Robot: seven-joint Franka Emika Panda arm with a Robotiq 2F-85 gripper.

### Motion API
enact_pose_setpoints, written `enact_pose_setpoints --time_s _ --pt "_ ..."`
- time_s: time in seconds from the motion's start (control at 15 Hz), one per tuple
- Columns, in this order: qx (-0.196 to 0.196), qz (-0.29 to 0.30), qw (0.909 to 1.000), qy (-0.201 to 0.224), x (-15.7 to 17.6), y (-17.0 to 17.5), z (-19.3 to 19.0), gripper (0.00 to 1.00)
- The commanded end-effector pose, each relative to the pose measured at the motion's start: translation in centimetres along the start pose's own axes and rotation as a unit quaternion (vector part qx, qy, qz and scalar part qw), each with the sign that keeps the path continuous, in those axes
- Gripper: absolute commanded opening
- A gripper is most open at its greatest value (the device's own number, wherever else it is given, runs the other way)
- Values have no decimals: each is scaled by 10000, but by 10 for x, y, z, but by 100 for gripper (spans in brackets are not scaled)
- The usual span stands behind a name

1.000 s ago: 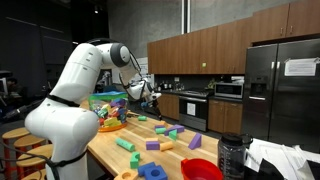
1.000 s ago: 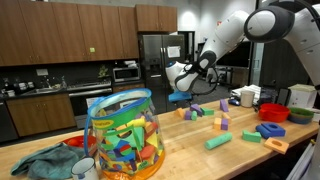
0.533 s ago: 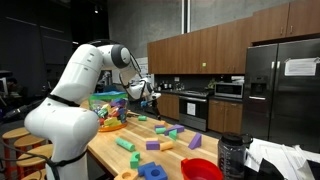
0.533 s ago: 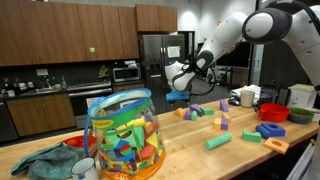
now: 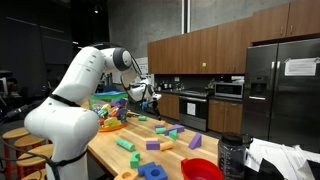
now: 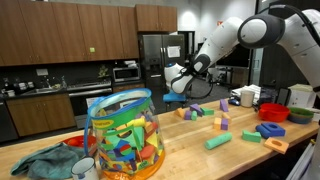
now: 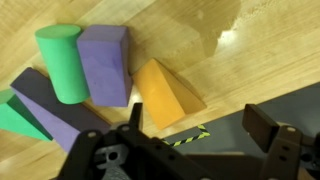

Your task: Put the blue cylinder and the orange triangle into the bag

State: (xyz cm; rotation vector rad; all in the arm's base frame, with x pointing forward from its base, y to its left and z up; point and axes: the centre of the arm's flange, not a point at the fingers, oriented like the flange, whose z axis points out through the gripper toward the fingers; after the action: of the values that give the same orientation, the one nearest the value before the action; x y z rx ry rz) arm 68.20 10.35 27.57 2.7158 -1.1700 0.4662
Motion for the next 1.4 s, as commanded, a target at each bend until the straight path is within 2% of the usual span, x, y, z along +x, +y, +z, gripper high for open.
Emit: enact_pose_setpoints --time_s 0.0,0.27,0.47,1.13,1.33 --pt "169 35 9997 143 14 -6 2 100" --pt "200 167 9987 438 33 -7 10 100" --pt "91 183 9987 474 40 -3 16 100" --pt "-204 -147 9991 342 22 8 31 100" --pt "-487 -223 9980 337 16 14 39 100"
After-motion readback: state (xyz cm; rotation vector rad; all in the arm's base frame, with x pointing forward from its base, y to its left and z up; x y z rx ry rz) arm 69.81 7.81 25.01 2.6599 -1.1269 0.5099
